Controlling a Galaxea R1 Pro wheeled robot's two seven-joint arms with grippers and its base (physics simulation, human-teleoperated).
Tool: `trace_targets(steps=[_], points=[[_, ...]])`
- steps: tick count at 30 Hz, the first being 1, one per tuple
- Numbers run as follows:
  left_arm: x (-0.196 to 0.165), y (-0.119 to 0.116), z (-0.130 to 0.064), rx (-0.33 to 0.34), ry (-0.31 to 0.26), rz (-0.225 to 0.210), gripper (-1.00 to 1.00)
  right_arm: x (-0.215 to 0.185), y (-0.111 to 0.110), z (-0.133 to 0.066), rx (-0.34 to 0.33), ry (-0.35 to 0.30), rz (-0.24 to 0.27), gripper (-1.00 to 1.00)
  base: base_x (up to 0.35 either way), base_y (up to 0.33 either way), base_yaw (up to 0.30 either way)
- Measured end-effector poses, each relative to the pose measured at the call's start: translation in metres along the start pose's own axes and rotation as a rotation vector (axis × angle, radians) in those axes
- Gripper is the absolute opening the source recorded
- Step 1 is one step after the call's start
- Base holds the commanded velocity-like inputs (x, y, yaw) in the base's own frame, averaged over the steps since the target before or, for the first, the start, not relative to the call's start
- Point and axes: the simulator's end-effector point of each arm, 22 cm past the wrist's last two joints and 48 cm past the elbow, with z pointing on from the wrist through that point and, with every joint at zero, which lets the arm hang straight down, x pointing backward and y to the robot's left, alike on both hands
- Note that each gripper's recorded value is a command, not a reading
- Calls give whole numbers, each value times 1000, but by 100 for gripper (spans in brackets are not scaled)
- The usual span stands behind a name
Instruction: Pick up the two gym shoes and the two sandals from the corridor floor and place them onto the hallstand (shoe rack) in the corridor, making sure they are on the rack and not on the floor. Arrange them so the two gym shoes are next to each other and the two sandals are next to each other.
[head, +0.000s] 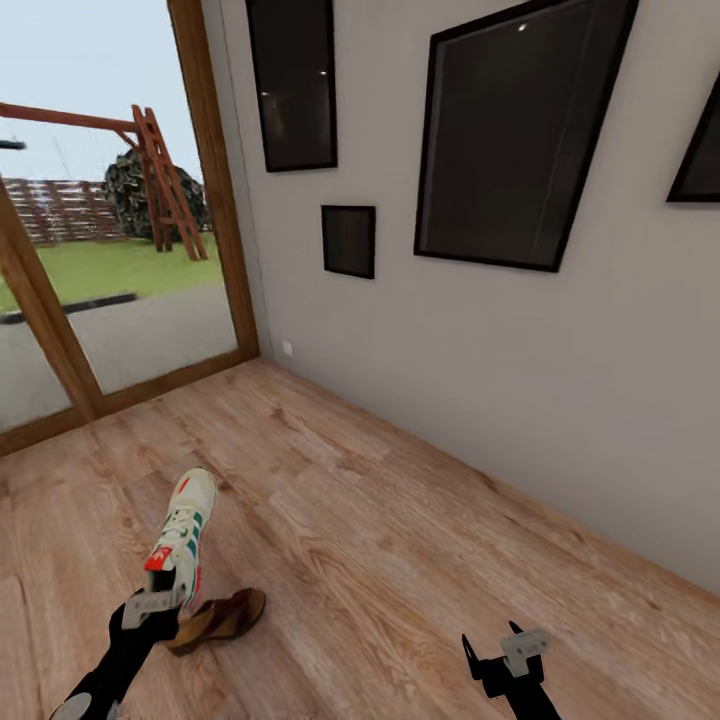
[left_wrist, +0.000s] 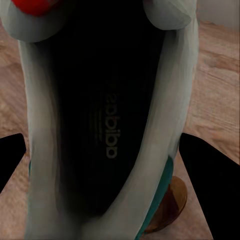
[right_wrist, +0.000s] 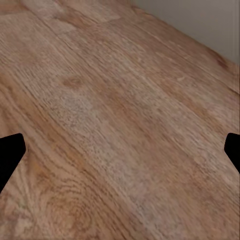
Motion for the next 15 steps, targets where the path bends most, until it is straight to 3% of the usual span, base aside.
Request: trace_targets(steps=[3, 5, 7, 15], points=[[-26, 6, -8, 8, -63, 25, -100, 0, 0, 0, 0, 0, 0, 100, 0, 0, 278], [-50, 13, -23, 8, -128, 18, -100, 0, 0, 0, 0, 0, 0, 100, 0, 0, 278], [-60, 17, -35, 5, -158, 1, -100, 0, 0, 0, 1, 0, 0, 100, 0, 0, 278], [-49, 10, -45, 13, -116, -46, -100, 0, 0, 0, 1, 0, 0, 100, 0, 0, 278]])
